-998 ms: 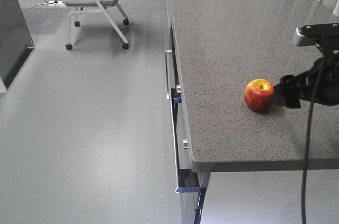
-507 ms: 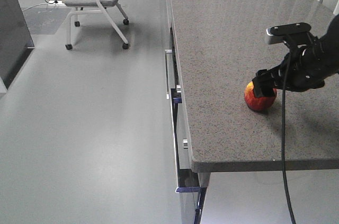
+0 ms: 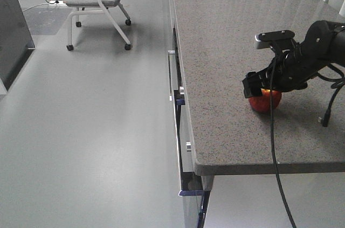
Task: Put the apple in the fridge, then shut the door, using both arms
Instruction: 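Close the right gripper around the apple, then lift the apple with the right gripper and pull it toward the robot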
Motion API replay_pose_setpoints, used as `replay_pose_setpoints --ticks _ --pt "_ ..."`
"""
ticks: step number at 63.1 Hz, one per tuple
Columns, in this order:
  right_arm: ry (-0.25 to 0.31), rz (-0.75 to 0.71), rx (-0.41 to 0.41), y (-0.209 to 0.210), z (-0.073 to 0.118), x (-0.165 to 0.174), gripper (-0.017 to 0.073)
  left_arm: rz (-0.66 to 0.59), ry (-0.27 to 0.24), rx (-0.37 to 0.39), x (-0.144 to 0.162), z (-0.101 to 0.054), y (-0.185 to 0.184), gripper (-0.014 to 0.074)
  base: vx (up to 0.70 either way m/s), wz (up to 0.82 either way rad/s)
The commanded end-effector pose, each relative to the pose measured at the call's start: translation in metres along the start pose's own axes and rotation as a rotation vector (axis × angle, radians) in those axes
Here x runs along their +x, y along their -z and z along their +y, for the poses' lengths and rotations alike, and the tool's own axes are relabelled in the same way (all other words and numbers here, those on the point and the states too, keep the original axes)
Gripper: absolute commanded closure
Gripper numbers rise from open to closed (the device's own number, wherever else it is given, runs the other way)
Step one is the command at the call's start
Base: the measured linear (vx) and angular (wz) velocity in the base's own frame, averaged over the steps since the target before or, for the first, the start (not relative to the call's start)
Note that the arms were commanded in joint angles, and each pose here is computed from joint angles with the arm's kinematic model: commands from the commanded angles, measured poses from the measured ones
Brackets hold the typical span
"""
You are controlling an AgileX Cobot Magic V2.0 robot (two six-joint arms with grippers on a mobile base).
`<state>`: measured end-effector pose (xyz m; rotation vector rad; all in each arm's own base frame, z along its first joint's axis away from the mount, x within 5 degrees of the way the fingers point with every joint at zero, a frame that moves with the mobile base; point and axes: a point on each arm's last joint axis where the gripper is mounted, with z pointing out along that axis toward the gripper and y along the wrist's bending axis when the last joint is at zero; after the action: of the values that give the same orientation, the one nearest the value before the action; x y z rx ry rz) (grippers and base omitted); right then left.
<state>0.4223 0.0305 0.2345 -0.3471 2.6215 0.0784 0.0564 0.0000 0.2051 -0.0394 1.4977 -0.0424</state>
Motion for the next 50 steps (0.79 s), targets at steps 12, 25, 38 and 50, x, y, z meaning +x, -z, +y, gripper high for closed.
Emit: replay_pose_setpoints --ticks 12,25,38,50 --pt "0.006 -0.095 0.017 0.014 -0.001 -0.014 0.0015 -0.070 0.016 0.004 -0.001 0.000 0.001 0.0600 0.00 0.00" --pt "-0.005 -0.095 0.017 0.014 -0.001 -0.014 0.0113 -0.070 0.016 0.004 -0.001 0.000 0.001 0.0600 0.00 0.00" --pt "-0.027 -0.121 0.016 0.031 0.000 -0.016 0.0137 -0.070 0.016 0.004 -0.001 0.000 0.001 0.0600 0.00 0.00" --pt "-0.040 -0.221 -0.046 0.074 0.013 -0.014 0.0132 -0.070 0.016 0.004 -0.001 0.000 0.001 0.0600 0.00 0.00"
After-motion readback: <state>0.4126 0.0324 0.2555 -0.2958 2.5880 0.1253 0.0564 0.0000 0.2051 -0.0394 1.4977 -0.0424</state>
